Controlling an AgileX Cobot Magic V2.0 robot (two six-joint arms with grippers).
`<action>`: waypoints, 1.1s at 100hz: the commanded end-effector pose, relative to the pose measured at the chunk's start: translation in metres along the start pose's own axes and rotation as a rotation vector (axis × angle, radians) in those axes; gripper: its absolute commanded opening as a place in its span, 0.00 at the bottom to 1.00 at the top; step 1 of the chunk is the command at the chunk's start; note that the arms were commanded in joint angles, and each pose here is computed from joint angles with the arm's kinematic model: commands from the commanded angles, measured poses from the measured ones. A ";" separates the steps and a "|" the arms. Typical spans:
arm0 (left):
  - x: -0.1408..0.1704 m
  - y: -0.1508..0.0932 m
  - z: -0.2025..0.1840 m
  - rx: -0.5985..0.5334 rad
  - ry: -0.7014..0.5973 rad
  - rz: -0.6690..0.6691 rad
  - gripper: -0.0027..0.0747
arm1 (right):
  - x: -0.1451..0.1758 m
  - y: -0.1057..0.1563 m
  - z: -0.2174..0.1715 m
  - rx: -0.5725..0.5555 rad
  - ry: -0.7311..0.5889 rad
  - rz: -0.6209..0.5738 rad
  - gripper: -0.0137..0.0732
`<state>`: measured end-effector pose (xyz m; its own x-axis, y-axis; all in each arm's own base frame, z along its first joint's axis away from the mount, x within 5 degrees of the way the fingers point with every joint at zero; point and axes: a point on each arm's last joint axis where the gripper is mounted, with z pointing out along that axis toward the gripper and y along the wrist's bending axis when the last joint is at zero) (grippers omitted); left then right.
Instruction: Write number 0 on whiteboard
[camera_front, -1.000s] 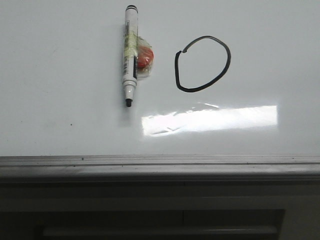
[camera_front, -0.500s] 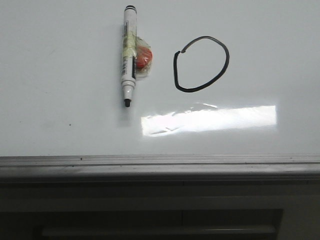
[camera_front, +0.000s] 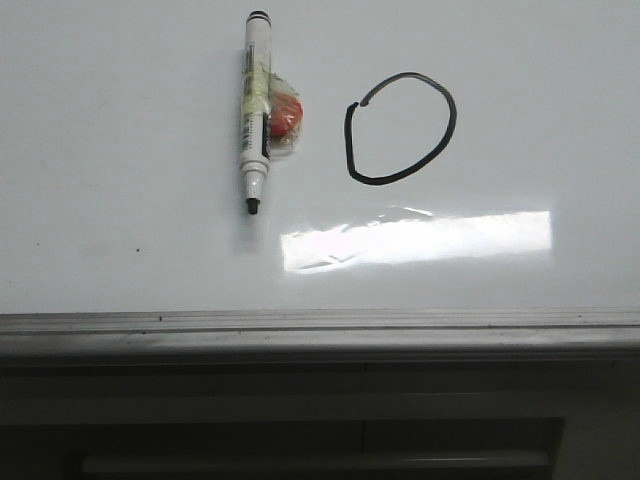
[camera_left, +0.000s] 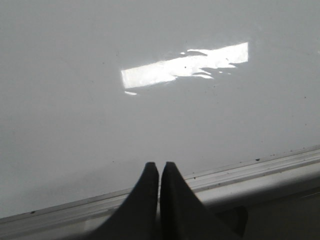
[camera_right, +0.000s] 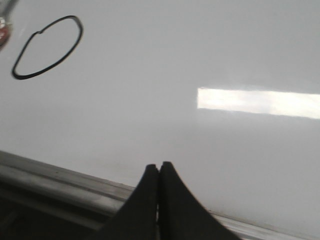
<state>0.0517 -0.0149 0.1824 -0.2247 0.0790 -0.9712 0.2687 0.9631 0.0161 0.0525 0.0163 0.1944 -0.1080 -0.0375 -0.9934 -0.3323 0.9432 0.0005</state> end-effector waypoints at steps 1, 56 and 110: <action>0.005 0.000 0.001 -0.002 -0.044 -0.017 0.01 | -0.007 0.000 0.000 0.034 -0.156 0.049 0.08; 0.005 0.000 0.001 -0.002 -0.044 -0.017 0.01 | 0.015 -0.006 0.000 0.130 0.080 0.124 0.08; 0.005 0.000 0.001 -0.002 -0.044 -0.017 0.01 | 0.014 -0.006 0.000 0.130 0.076 0.124 0.08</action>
<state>0.0517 -0.0149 0.1824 -0.2247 0.0790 -0.9712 0.2687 0.9631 0.0161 0.0529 0.0095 0.1817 -0.2380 0.0512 -0.9699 -0.1877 0.9774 0.0977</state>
